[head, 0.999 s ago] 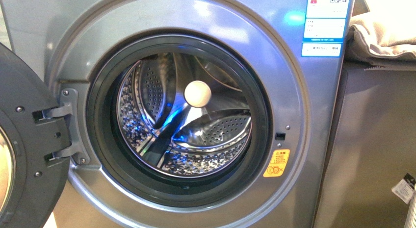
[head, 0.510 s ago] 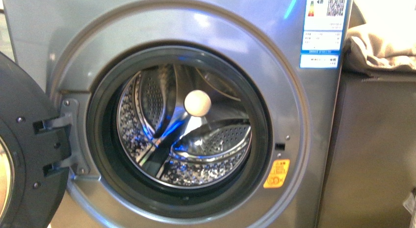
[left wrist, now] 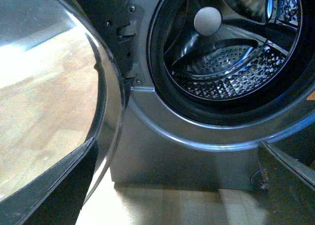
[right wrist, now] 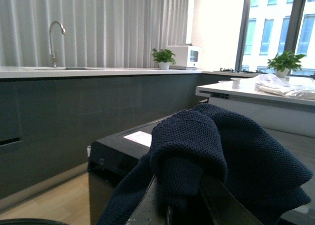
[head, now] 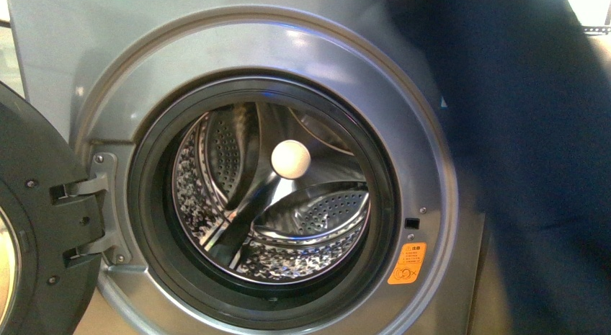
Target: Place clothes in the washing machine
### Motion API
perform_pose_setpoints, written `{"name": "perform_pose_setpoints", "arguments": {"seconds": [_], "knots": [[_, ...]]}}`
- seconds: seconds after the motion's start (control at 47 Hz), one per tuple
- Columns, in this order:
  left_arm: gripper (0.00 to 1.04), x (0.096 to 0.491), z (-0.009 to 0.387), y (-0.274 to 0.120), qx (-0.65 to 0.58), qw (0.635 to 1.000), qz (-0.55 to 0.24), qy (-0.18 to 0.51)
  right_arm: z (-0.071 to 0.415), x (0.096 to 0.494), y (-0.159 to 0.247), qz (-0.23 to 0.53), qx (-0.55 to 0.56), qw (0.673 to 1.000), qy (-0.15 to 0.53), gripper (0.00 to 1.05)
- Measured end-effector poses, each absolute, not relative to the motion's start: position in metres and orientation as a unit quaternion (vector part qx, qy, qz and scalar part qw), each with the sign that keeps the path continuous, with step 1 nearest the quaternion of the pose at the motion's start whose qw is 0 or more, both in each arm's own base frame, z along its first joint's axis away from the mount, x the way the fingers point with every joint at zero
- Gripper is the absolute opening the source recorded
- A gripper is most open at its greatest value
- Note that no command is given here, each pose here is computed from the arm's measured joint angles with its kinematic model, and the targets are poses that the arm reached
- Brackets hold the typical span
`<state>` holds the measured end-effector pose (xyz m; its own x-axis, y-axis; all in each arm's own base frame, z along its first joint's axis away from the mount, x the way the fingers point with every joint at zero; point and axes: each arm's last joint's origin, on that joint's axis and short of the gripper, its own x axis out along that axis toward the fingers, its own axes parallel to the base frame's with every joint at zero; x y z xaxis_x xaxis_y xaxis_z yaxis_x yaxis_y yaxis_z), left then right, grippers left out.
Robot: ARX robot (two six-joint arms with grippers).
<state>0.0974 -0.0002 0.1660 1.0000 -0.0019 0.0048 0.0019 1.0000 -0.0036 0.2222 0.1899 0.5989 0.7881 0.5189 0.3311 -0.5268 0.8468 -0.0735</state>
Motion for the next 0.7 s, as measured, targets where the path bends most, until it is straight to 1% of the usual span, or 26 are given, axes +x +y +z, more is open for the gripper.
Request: {"name": "perform_pose_setpoints", "arguments": {"seconds": [0.106, 0.191, 0.34, 0.446, 0.702], "knots": [[0.98, 0.097, 0.166, 0.0, -0.002, 1.0, -0.001, -0.003, 0.57, 0.219, 0.194, 0.29, 0.011, 0.944, -0.16, 0.05], [0.98, 0.097, 0.166, 0.0, -0.002, 1.0, -0.001, -0.003, 0.541, 0.231, 0.202, 0.291, 0.002, 0.947, -0.133, 0.05], [0.98, 0.097, 0.166, 0.0, -0.002, 1.0, -0.001, -0.003, 0.514, 0.245, 0.212, 0.292, -0.009, 0.951, -0.102, 0.05], [0.98, 0.097, 0.166, 0.0, -0.002, 1.0, -0.001, -0.003, 0.509, 0.25, 0.217, 0.294, -0.01, 0.951, -0.099, 0.05], [0.98, 0.097, 0.166, 0.0, -0.002, 1.0, -0.001, -0.003, 0.518, 0.249, 0.214, 0.295, -0.001, 0.947, -0.123, 0.05]]}}
